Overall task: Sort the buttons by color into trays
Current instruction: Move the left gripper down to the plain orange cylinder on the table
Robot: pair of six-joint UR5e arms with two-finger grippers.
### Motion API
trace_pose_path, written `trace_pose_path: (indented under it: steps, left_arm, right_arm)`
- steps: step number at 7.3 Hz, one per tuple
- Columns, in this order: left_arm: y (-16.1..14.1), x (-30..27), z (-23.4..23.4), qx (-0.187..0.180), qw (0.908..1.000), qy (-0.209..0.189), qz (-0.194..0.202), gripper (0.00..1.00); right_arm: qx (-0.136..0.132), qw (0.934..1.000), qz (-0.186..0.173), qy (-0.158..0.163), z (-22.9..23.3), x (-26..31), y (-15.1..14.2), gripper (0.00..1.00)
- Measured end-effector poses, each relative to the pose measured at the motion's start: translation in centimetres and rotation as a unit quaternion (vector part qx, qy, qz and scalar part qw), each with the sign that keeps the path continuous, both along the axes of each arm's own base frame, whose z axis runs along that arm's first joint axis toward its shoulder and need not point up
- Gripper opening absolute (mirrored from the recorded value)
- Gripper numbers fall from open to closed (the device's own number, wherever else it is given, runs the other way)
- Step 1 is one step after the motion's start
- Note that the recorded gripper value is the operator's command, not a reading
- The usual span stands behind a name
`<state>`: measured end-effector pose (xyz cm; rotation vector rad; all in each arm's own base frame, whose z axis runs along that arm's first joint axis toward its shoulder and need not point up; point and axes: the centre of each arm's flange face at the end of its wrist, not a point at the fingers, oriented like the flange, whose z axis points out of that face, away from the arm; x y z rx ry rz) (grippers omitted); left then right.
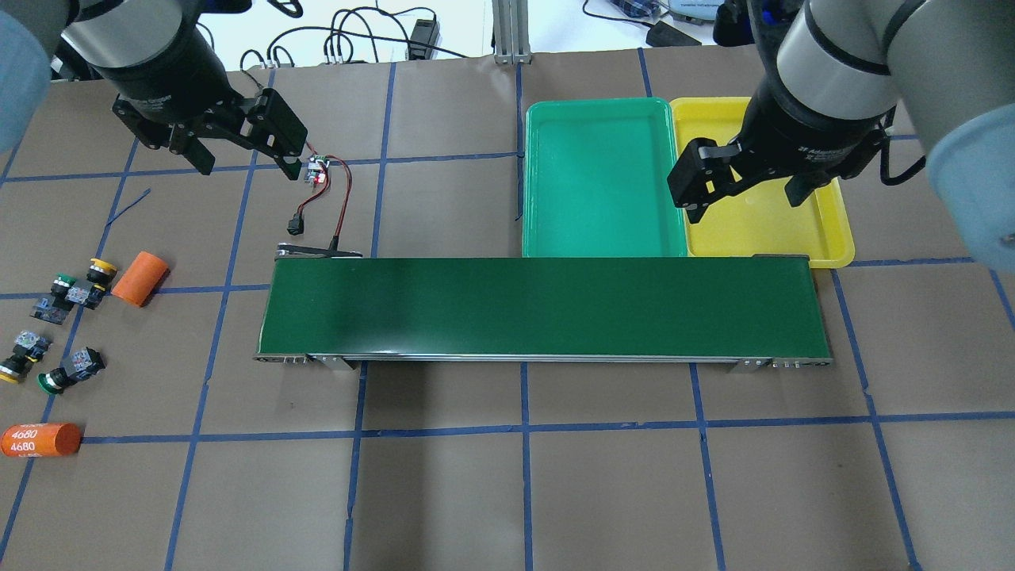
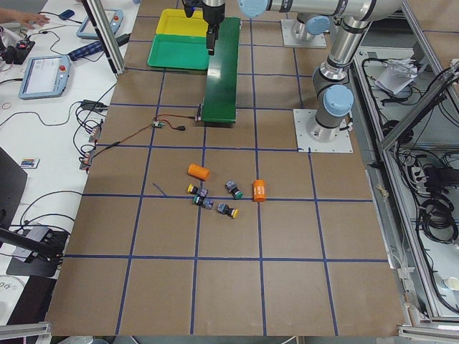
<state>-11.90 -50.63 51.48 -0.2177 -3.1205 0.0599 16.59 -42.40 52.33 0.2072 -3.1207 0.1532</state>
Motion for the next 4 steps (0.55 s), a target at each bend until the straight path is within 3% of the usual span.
trace_pose_path:
  steps: [4]
  left_arm:
    - [1.05,0.26,-0.34,0.006,1.0,-0.003,-0.001,1.0]
  right_arm:
    - [0.0,1.0,0.0,0.0,-0.02,0.0,-0.01,1.0]
